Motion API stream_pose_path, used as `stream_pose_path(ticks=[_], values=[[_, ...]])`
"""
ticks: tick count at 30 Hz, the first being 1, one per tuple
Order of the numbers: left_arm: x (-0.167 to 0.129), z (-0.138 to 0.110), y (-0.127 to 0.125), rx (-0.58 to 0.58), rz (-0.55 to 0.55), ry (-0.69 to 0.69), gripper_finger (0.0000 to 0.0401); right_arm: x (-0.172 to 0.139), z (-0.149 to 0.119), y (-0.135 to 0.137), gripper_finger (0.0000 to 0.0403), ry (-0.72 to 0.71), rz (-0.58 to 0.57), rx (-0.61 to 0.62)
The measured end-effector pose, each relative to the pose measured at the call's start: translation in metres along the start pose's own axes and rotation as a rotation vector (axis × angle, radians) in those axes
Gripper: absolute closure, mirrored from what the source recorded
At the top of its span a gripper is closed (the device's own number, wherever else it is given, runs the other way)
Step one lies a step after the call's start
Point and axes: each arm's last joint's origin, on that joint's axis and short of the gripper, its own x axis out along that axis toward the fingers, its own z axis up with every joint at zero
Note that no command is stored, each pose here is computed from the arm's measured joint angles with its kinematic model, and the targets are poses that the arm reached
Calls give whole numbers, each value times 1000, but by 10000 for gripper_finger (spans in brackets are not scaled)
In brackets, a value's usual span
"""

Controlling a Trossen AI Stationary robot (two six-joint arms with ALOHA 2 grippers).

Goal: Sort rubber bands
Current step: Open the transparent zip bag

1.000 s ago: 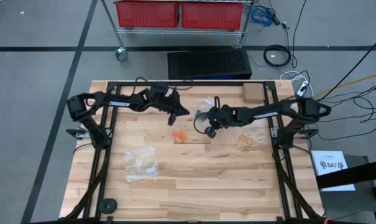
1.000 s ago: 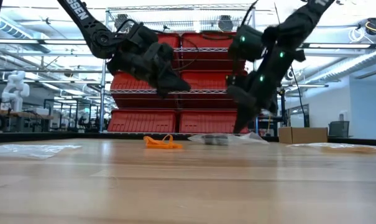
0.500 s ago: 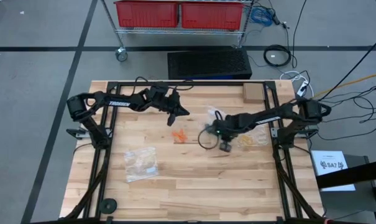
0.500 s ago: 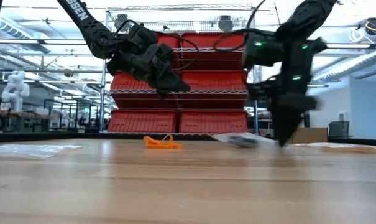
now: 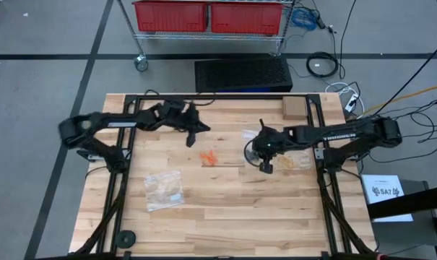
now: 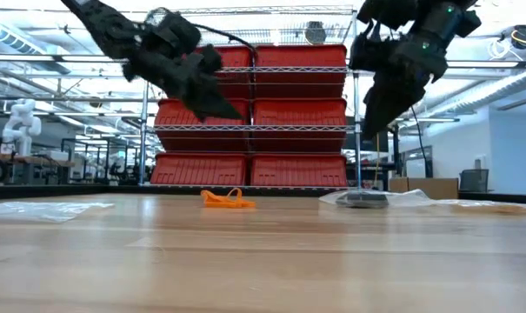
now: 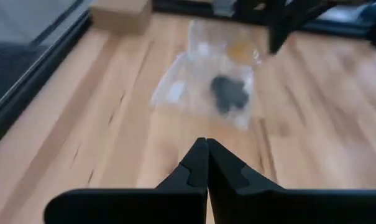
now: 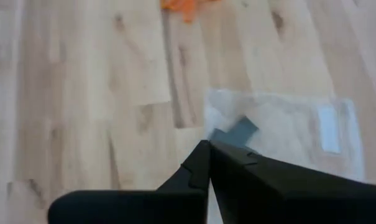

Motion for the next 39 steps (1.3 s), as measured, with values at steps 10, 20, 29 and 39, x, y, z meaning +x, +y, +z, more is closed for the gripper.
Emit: stream_pose_path(ticks=[10, 20, 29, 39], values=[[-39, -20, -90, -11, -22, 380, 400, 8, 5, 8, 403, -44, 17, -14], [-41, -56, -147, -162, -73, 783, 401, 8, 7, 8, 403, -57, 20, -10], [-5, -89, -161, -149, -48, 898, 401, 7, 3, 18, 403, -32, 39, -58], [42, -84, -158, -108, -133, 621, 401, 6, -2, 35, 403, -13, 77, -83]])
